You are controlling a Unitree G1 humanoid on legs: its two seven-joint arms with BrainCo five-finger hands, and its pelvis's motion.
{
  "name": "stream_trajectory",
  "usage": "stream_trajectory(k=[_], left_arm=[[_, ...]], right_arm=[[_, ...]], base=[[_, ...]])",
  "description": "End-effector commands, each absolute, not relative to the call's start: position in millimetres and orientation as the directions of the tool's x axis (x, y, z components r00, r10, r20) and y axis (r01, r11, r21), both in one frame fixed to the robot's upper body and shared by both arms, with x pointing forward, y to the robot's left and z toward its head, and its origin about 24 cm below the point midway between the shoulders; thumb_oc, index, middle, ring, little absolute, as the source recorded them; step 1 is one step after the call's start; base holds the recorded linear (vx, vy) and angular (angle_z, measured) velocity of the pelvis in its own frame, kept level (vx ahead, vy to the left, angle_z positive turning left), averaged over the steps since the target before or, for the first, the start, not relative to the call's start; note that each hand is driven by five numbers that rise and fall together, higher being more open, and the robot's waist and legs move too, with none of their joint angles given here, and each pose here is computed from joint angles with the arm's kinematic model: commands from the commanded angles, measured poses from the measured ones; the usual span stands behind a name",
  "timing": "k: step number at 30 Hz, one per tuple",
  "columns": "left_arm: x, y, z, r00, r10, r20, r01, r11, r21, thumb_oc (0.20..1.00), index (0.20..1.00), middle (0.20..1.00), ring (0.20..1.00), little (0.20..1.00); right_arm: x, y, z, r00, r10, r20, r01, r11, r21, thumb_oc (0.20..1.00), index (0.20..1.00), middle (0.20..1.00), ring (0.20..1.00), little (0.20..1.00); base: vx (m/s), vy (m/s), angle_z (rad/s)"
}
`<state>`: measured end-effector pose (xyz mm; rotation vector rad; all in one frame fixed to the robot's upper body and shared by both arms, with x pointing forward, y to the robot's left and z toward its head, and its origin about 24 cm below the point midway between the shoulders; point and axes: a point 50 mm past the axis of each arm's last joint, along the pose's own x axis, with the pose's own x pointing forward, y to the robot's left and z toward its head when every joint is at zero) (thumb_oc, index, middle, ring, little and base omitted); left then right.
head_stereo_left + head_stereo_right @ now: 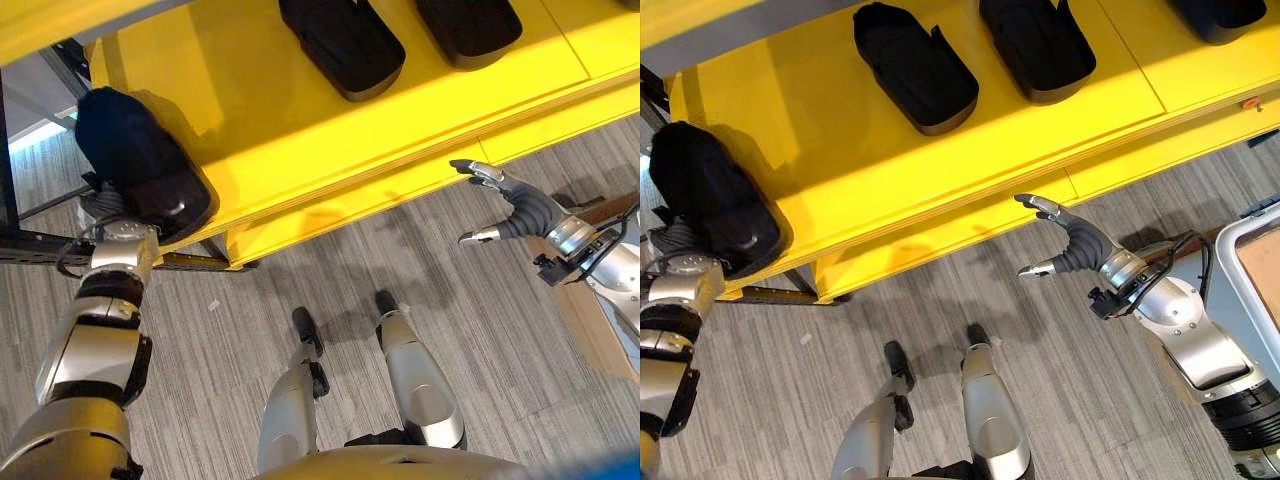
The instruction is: Move parts from the plastic box to the shelf.
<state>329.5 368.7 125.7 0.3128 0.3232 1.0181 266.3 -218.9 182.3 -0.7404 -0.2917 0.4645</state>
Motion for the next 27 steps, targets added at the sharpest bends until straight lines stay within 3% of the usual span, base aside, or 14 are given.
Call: stream_trajectory(k=[1,10,11,12,20,23,27], left_arm=[[301,411,148,0.314,0.949,-0.032,-0.85,0.295,0.436,0.2,0.2,0.2,0.2,0.2],[302,418,181,0.282,0.958,0.059,-0.876,0.232,0.423,0.2,0.2,0.2,0.2,0.2],[303,418,184,0.284,0.957,0.064,-0.875,0.231,0.426,0.2,0.2,0.2,0.2,0.2],[311,411,193,0.338,0.935,0.108,-0.86,0.26,0.438,0.2,0.2,0.2,0.2,0.2],[307,411,173,0.388,0.916,0.098,-0.796,0.28,0.536,0.2,0.2,0.2,0.2,0.2],[295,419,162,0.336,0.939,0.077,-0.786,0.235,0.573,0.2,0.2,0.2,0.2,0.2],[287,420,144,0.331,0.943,0.028,-0.771,0.253,0.584,0.2,0.2,0.2,0.2,0.2]], right_arm=[[269,-212,210,0.82,0.519,0.243,-0.231,0.688,-0.688,1.0,1.0,1.0,1.0,1.0],[268,-211,226,0.8,0.524,0.293,-0.188,0.682,-0.707,1.0,1.0,1.0,1.0,1.0],[268,-211,226,0.799,0.524,0.295,-0.186,0.682,-0.708,1.0,1.0,1.0,1.0,1.0],[269,-211,226,0.799,0.516,0.31,-0.175,0.692,-0.701,1.0,1.0,1.0,1.0,1.0],[269,-215,217,0.818,0.486,0.308,-0.162,0.708,-0.688,1.0,1.0,1.0,1.0,1.0],[270,-213,216,0.807,0.511,0.296,-0.189,0.698,-0.691,1.0,1.0,1.0,1.0,1.0],[270,-208,214,0.796,0.537,0.278,-0.226,0.69,-0.688,1.0,1.0,1.0,1.0,1.0]], base=[[0.0,0.076,0.0],[0.0,0.08,0.0],[0.0,0.127,0.05],[0.04,0.14,0.05],[0.11,0.138,-0.02],[0.12,0.144,-0.25],[0.11,0.062,-0.65]])
